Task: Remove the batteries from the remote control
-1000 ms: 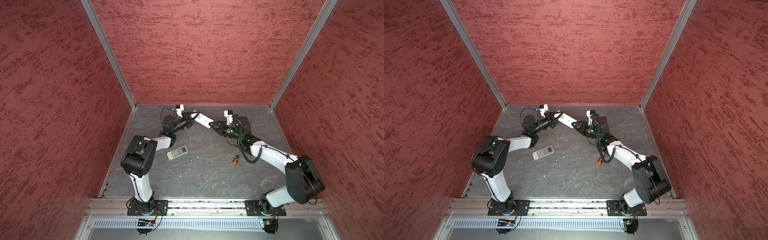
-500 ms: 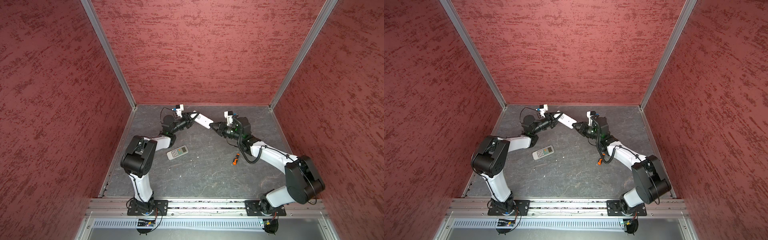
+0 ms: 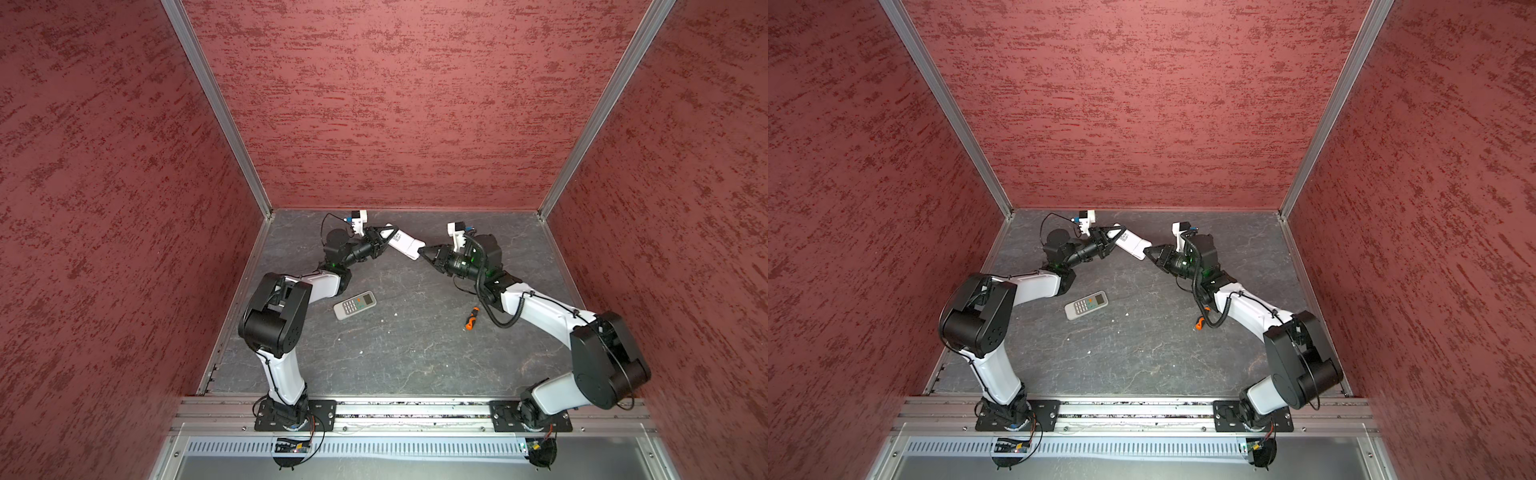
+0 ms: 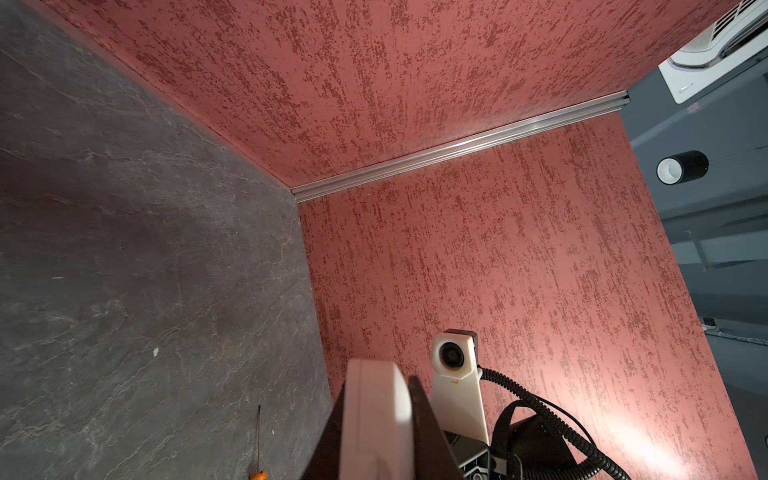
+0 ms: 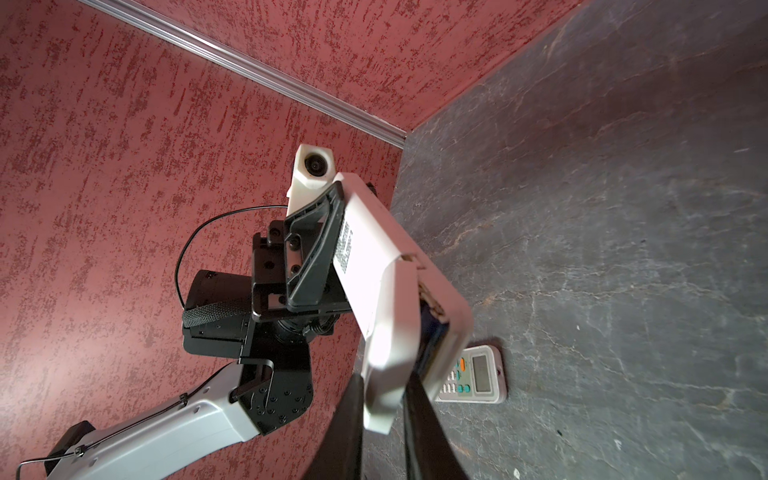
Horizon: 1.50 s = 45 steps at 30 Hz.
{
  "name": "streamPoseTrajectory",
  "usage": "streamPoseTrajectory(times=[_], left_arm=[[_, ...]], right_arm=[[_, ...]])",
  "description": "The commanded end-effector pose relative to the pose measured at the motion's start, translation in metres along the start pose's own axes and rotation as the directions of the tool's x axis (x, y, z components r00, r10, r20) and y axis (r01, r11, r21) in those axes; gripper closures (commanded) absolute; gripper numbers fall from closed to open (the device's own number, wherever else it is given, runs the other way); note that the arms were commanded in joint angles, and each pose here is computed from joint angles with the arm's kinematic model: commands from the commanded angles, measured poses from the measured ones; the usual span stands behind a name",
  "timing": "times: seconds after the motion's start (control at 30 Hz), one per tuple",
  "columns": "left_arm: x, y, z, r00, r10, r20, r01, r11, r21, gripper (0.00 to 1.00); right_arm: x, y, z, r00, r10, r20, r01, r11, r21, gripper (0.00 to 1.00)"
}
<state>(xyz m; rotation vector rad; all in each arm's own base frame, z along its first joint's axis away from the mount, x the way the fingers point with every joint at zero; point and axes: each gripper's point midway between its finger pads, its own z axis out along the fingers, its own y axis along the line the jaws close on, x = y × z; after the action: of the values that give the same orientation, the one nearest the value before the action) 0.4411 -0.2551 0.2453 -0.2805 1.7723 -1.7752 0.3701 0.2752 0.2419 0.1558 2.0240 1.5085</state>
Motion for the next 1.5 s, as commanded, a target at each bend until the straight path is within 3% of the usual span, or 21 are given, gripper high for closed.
streamPoseTrajectory(times=[0.0, 0.33, 0.67, 1.47], left_arm=[[0.005, -0.017, 0.001, 0.999, 0.046, -0.008, -0.046, 0.998, 0.036, 1.00], [0.011, -0.020, 0.005, 0.999, 0.045, -0.020, -0.044, 0.998, 0.047, 1.00], [0.012, -0.024, 0.003, 0.999, 0.047, -0.016, -0.047, 0.998, 0.051, 1.00], [0.009, -0.015, -0.001, 1.000, 0.020, 0.000, -0.020, 0.999, 0.035, 1.00]], right_arm=[[-0.008, 0.019, -0.002, 0.999, -0.036, 0.016, 0.036, 0.998, -0.055, 0.80], [-0.008, 0.014, 0.003, 0.999, -0.031, 0.006, 0.031, 0.998, -0.049, 0.76], [-0.009, 0.013, 0.007, 1.000, -0.030, 0.005, 0.030, 0.998, -0.059, 0.82], [-0.019, 0.054, -0.005, 0.994, -0.096, 0.044, 0.102, 0.979, -0.177, 0.89]])
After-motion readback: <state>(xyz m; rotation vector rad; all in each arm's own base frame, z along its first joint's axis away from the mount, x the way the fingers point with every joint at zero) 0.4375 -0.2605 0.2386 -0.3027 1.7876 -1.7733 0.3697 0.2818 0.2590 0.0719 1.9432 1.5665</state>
